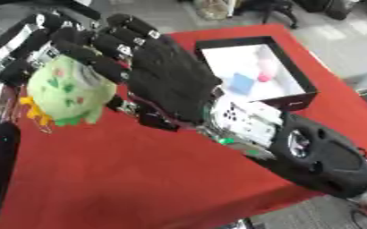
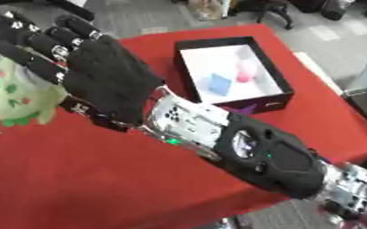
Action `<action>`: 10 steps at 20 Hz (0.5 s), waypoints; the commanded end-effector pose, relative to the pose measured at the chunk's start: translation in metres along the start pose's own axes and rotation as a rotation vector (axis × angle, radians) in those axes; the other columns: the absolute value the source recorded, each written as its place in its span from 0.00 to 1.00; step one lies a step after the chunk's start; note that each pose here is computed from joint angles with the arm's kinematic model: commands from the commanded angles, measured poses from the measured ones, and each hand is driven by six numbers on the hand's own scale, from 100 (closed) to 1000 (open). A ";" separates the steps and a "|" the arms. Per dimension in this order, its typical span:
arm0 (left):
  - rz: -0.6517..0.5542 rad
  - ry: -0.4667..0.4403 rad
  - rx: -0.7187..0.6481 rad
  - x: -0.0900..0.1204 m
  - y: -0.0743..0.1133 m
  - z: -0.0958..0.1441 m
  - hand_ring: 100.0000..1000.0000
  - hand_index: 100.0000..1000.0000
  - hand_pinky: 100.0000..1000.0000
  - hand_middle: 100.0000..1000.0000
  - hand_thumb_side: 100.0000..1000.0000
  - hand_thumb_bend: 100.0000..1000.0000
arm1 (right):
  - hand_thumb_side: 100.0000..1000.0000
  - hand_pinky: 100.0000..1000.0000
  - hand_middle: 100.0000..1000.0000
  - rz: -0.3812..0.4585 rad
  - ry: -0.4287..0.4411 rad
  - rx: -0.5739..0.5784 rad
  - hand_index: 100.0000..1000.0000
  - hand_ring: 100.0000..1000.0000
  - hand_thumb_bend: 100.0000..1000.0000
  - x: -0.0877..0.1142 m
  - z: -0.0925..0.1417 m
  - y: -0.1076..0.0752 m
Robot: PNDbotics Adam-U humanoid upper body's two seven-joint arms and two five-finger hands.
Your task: Pick up the objects with one hand, pass them to the other hand, and then place them into the box on the other side of the table.
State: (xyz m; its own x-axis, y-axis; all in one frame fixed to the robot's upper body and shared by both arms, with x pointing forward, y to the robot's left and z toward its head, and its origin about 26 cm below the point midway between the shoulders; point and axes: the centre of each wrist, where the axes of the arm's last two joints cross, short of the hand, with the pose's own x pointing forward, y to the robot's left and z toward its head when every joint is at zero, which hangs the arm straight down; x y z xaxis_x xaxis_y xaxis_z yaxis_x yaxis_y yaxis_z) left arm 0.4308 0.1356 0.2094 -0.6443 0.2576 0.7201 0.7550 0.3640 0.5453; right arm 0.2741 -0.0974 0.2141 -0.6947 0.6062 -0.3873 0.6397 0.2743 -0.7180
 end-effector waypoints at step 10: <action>-0.040 -0.084 -0.085 0.007 -0.004 -0.021 0.23 0.31 0.56 0.14 0.50 0.00 | 0.00 0.79 0.85 0.010 -0.005 -0.043 0.91 0.69 0.23 0.003 0.001 -0.004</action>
State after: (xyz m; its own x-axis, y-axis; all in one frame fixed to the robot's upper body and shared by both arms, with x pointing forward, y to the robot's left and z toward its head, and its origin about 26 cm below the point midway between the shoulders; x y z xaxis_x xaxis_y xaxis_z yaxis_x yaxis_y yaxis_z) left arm 0.4300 0.1311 0.2088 -0.6321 0.2754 0.7243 0.7668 0.3569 0.5335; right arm 0.2723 -0.0975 0.2091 -0.6904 0.6144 -0.3818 0.6445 0.2827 -0.7105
